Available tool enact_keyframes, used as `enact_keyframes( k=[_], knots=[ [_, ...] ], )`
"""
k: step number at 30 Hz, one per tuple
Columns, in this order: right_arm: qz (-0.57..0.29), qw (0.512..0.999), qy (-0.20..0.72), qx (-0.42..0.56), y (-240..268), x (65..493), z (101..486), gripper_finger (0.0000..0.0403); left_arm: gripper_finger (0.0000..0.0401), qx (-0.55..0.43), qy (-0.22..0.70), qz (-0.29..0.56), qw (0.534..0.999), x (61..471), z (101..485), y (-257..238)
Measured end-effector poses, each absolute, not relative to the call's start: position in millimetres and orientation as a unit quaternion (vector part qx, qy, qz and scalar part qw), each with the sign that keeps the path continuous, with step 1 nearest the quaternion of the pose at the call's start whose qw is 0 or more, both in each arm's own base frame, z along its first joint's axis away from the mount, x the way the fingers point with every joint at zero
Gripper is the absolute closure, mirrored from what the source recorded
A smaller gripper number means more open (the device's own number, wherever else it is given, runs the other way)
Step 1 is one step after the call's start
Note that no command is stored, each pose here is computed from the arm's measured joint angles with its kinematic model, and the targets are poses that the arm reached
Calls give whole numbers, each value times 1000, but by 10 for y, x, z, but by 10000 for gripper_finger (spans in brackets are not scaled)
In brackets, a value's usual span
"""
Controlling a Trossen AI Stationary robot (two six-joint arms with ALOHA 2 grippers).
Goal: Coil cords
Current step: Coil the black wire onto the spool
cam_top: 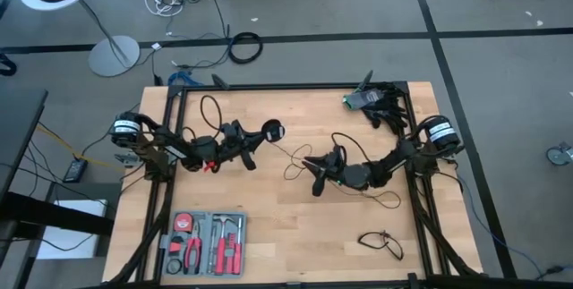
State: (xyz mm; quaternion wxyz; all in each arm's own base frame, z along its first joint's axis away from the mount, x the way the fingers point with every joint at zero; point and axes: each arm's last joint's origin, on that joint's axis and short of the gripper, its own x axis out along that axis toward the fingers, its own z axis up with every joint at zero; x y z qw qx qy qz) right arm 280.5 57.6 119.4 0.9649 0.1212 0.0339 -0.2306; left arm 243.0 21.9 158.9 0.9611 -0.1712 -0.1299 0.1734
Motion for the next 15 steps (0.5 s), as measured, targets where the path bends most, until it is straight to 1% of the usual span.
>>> enact_keyframes(
  k=[3, 10, 15],
  knots=[
    [-204, 973, 27, 102, 514, 2900, 1289, 318, 401, -175, -130, 172, 961, 2431, 1590, 218],
    [-143, 983, 28, 111, 429, 3037, 1344, 318, 401, -172, -131, 172, 961, 2432, 1592, 218],
    [-137, 984, 29, 112, 419, 3040, 1342, 319, 401, -172, -130, 172, 961, 2433, 1590, 219]
  ],
)
